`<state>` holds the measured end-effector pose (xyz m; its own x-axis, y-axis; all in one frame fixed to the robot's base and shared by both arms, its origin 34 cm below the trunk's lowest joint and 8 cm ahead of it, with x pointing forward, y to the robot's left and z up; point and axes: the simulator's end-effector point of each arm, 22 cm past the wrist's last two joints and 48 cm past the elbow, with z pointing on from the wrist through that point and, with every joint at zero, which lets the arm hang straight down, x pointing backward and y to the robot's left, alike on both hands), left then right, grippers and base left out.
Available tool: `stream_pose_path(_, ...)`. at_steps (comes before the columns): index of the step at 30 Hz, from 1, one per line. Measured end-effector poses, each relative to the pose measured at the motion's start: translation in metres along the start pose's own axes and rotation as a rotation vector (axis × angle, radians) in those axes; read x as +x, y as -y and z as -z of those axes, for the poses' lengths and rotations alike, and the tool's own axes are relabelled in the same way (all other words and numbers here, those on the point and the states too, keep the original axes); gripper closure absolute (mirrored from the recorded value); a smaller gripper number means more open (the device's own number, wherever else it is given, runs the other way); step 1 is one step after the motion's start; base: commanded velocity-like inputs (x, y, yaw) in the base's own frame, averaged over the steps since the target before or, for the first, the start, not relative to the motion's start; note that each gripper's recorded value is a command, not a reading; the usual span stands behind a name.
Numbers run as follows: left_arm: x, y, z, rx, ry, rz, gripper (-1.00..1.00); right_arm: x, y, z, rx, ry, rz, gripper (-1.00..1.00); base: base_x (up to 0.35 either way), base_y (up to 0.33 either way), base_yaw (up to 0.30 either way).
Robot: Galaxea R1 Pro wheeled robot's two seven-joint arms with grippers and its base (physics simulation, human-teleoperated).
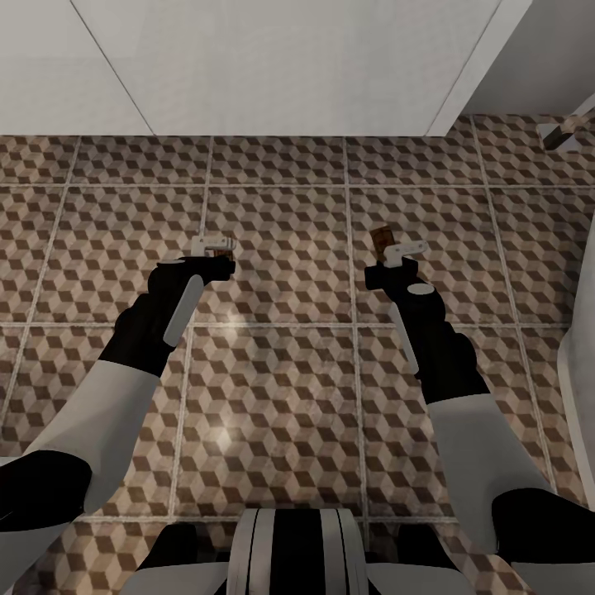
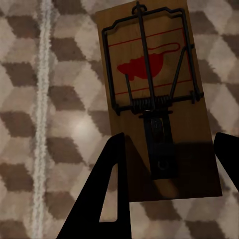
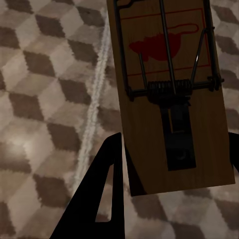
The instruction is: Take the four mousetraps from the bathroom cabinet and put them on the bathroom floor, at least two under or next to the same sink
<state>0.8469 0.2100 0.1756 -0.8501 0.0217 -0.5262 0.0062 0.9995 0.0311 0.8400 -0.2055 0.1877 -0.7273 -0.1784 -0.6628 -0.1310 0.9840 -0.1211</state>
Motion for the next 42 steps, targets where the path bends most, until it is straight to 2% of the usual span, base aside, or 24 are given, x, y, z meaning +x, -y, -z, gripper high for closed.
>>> stream_pose_path(42,-0.0013,0.0008,0.0006,0.001,0.003,-0.001,1.00,-0.0015,0.0006,0.0006,0.001,0.003,0.000,1.00,0.000,0.000,0.000)
